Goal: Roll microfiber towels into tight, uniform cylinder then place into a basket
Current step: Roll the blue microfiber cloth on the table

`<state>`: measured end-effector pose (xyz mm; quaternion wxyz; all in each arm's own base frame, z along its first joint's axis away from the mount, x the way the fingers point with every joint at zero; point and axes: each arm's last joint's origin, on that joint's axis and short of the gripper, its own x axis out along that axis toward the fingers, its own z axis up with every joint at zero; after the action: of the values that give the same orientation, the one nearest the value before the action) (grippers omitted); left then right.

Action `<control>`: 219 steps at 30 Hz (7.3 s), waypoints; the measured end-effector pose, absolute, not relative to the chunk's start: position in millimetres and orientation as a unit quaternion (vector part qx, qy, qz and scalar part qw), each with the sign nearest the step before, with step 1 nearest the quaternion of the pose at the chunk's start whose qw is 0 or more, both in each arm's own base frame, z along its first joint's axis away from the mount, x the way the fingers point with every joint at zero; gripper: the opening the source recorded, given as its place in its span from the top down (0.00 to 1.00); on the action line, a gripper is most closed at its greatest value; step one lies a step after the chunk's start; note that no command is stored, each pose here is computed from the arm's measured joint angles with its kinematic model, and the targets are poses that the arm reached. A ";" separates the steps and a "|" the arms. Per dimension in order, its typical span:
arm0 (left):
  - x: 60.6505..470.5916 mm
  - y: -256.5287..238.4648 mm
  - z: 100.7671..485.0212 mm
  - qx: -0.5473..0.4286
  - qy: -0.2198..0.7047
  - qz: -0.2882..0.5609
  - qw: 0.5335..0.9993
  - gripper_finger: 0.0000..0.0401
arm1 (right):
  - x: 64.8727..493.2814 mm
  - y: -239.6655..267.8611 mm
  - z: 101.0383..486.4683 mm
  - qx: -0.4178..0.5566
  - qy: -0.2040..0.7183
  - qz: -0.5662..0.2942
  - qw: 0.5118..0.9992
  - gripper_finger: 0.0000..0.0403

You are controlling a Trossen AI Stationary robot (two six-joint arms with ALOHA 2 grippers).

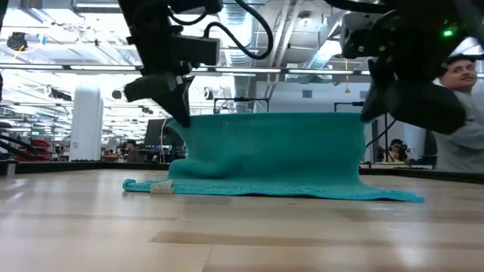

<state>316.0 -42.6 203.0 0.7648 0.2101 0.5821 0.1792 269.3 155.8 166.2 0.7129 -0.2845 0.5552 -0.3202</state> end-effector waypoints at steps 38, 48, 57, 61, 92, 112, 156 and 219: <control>310.9 -124.1 146.5 0.094 0.629 0.115 0.763 1.00 | 272.4 193.8 154.6 -0.226 0.599 -0.153 0.753 1.00; 309.8 -130.7 146.2 0.080 0.633 0.092 0.764 1.00 | 273.0 196.1 153.6 -0.217 0.612 -0.127 0.750 0.99; 316.5 -137.4 155.7 0.047 0.637 0.054 0.767 1.00 | 273.2 198.2 152.4 -0.205 0.626 -0.101 0.746 0.99; 317.9 -139.4 157.8 0.035 0.642 0.035 0.765 0.98 | 272.7 198.8 152.1 -0.198 0.633 -0.094 0.743 0.99; 327.6 -163.6 197.2 0.124 0.591 0.013 0.797 0.72 | 266.7 208.7 187.4 -0.184 0.667 -0.125 0.711 0.60; 343.7 -121.4 163.5 0.157 0.544 0.036 0.824 0.72 | 191.4 170.2 190.8 -0.181 0.544 -0.213 0.791 0.85; 383.9 -111.6 135.0 -0.052 0.531 0.029 0.845 0.72 | 226.7 64.1 132.7 0.106 0.553 -0.160 0.811 0.96; 421.0 -31.8 130.4 -0.055 0.336 -0.103 0.934 0.72 | 204.2 47.7 272.1 0.084 0.256 -0.246 0.931 0.95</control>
<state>421.0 -31.8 130.4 0.9345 -0.0548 0.3364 -0.1028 204.2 47.7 272.1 0.9310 0.0843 0.2560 -0.2463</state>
